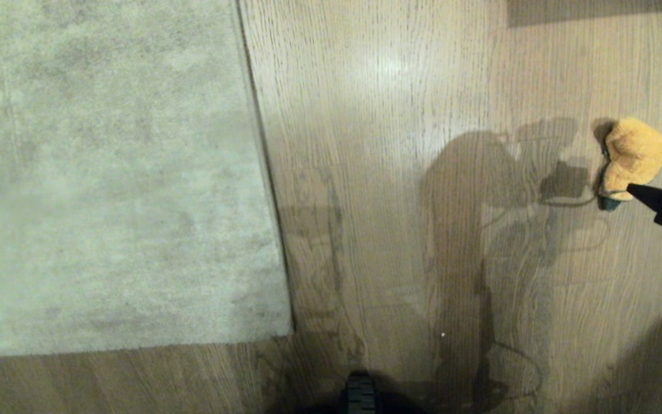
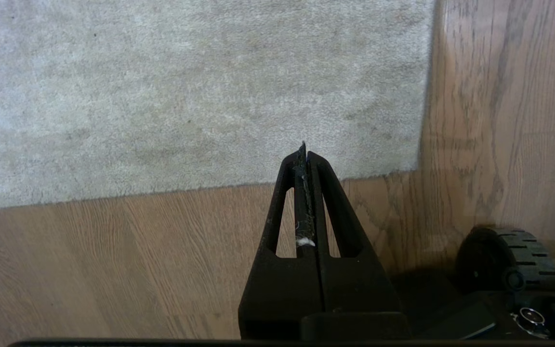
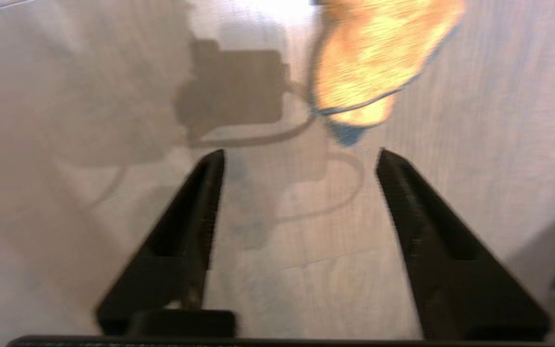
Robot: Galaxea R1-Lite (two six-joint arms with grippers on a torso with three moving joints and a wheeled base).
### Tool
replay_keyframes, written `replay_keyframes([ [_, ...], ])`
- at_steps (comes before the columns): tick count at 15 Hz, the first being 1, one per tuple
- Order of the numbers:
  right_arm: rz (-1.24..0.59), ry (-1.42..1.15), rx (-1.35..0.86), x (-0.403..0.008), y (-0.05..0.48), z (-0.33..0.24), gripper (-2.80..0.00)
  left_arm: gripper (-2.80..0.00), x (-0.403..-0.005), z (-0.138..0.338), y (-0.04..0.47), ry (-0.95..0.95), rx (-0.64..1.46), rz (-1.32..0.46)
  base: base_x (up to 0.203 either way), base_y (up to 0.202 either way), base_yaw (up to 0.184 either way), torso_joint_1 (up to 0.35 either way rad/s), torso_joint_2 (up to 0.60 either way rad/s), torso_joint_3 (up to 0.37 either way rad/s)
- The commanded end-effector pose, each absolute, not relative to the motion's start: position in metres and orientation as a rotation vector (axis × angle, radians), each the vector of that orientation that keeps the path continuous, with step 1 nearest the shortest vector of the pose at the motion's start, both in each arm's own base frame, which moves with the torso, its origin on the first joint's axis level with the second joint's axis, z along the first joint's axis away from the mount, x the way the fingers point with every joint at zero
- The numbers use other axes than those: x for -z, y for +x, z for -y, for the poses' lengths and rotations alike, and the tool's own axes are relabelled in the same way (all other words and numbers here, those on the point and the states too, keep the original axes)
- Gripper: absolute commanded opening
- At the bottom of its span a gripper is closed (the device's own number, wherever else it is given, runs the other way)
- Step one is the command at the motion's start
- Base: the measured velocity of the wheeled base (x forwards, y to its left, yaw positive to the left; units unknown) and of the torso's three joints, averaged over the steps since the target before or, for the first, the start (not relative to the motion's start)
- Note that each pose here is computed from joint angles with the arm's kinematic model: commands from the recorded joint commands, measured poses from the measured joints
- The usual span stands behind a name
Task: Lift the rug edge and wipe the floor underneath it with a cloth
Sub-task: Pick up the rag
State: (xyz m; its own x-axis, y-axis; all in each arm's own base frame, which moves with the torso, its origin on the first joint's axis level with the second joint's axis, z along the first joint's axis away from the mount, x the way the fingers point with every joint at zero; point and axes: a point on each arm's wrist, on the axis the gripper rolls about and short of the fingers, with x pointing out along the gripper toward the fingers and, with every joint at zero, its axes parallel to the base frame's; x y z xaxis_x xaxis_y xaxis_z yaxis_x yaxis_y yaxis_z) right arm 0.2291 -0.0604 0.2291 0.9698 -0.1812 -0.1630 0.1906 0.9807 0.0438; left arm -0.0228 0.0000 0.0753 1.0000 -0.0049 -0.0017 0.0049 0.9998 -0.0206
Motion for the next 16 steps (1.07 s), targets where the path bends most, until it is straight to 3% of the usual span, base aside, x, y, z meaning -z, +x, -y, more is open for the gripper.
replay_keyframes([
  [1,-0.188,0.072,0.222,-0.225,0.253,0.076,0.0,-2.8,-0.075,0.0,-0.023,-0.021,0.005,-0.003,0.0,0.0,0.0,0.0,0.0,0.0],
  [10,-0.115,0.134,0.342,-0.237,0.314,0.137,0.0,-2.8,-0.075,0.0,-0.023,-0.021,0.005,-0.003,0.0,0.0,0.0,0.0,0.0,0.0],
  [16,-0.084,0.226,0.37,-0.239,0.32,0.149,0.0,-2.8,-0.075,0.0,-0.023,-0.021,0.005,-0.002,0.0,0.0,0.0,0.0,0.0,0.0],
])
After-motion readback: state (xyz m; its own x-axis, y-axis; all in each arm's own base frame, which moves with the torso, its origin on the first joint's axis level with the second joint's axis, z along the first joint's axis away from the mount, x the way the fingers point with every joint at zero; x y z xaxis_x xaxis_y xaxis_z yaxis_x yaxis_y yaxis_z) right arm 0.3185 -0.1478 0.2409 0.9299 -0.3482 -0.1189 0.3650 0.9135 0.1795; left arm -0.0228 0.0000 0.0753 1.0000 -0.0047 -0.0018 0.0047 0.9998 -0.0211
